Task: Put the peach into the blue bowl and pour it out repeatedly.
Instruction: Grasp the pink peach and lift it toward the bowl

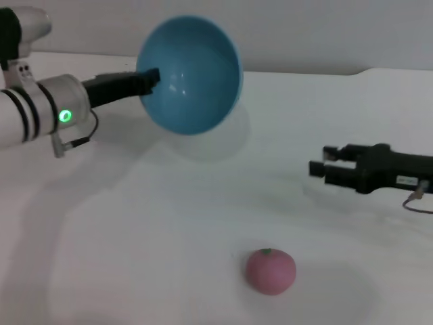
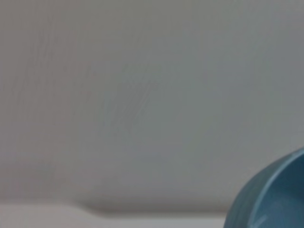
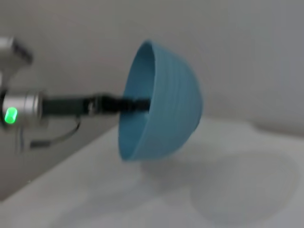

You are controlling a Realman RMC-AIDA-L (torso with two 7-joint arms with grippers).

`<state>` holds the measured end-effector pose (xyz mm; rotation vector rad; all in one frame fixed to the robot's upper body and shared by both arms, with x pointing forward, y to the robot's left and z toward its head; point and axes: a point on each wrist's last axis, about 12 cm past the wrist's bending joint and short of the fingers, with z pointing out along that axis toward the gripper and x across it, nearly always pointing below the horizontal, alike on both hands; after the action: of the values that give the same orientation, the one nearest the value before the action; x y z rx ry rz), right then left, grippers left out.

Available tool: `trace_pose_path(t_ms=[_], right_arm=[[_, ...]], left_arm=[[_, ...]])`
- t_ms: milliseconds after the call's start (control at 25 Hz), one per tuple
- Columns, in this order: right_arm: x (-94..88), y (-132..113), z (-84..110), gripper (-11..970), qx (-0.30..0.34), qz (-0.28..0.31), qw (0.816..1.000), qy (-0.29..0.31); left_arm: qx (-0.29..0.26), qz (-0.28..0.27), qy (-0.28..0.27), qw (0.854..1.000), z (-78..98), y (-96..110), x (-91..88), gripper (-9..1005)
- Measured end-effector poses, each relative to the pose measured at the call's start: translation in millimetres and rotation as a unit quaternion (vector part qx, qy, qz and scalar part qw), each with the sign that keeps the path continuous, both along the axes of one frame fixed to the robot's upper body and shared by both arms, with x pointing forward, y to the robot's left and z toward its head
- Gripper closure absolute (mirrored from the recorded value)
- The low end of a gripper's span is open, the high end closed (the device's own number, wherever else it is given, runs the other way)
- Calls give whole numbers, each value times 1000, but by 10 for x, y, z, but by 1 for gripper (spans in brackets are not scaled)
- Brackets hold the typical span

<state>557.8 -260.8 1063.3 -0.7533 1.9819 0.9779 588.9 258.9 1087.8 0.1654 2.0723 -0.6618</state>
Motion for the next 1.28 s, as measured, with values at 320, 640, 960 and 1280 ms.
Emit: trace_pose_path(t_ms=[320,640,960,1280], right_arm=[[79,400,46,391,-69,109,991,47],[96,812,13,391,-163,190,965,77],[17,1024,5,392,-229,237,940,85],[-62,1152,-33,391,-268,268,920,102]], left_arm=[[80,-41,186,978,54,289,90,996],[180,-71,239,951,165,113,16,996],[198,-79,238,948,227,7,51,996],[200,-84,234,948,261,-43,85,996]])
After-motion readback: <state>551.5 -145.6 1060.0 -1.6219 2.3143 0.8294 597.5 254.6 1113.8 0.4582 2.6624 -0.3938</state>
